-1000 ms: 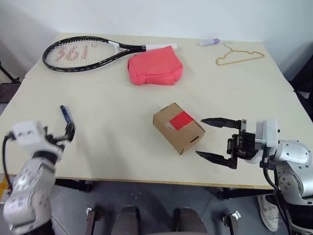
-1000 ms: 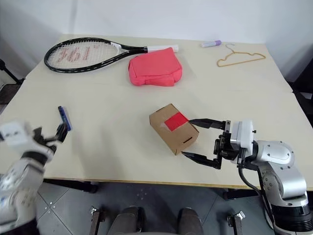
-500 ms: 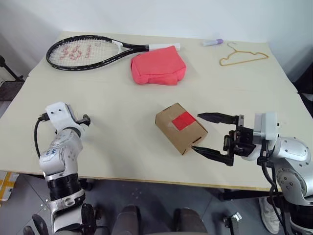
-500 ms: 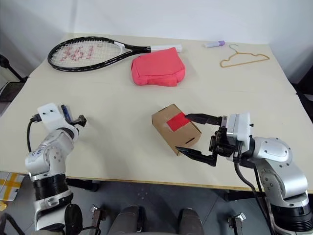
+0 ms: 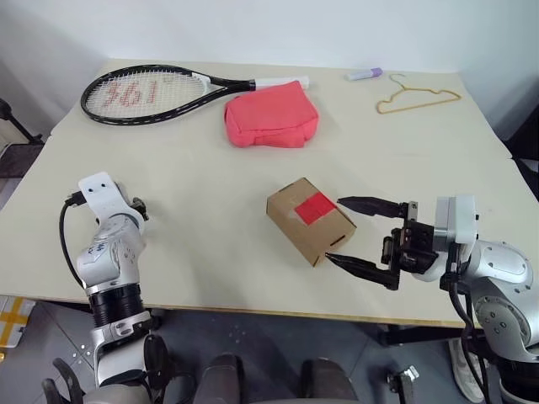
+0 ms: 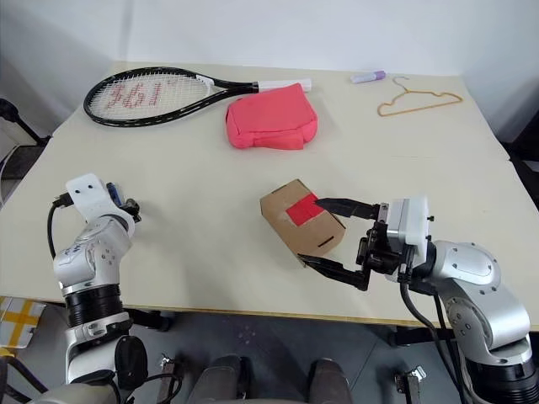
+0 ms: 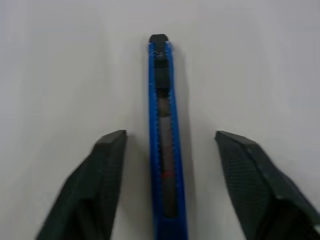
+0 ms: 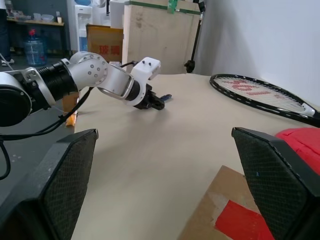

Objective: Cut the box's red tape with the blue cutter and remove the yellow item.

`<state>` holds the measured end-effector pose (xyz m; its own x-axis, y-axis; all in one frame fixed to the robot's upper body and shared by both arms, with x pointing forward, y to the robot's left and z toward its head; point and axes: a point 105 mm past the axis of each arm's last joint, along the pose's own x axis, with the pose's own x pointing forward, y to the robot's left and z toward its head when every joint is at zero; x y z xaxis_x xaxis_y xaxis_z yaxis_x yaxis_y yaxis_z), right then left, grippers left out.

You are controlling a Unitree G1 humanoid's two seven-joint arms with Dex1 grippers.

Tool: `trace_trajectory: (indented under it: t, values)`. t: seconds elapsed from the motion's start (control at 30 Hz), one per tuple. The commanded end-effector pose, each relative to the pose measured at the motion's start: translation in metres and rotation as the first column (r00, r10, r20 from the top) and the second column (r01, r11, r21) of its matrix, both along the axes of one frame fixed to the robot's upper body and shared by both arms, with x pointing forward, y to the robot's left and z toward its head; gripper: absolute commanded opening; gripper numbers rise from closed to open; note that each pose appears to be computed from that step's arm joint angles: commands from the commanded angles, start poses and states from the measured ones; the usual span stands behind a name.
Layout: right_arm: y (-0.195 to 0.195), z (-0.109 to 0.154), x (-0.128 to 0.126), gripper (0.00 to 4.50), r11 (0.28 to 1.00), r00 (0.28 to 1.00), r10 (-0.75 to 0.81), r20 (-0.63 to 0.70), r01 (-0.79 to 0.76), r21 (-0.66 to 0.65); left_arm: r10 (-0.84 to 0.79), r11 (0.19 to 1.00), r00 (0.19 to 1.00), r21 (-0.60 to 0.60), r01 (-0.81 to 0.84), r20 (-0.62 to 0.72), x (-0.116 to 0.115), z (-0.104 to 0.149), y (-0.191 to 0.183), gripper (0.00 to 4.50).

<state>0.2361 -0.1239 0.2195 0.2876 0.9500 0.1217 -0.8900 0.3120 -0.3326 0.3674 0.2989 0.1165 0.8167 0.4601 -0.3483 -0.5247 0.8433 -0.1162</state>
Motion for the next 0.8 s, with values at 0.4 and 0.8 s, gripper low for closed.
trace_trajectory:
  t: [0.4, 0.8]
  values:
    - [-0.008, 0.013, -0.003, 4.5, 0.996, 0.993, -0.059, 0.099, 0.065, -0.058, -0.475, 0.879, 0.836, 0.177, 0.442, 0.275, -0.019, 0.035, -0.026, 0.43]
    - [-0.021, -0.023, -0.036, 4.5, 0.954, 0.985, -0.015, -0.17, -0.037, -0.298, -0.854, -0.479, -0.363, 0.289, 0.829, -0.373, -0.125, 0.0, -0.136, 0.43]
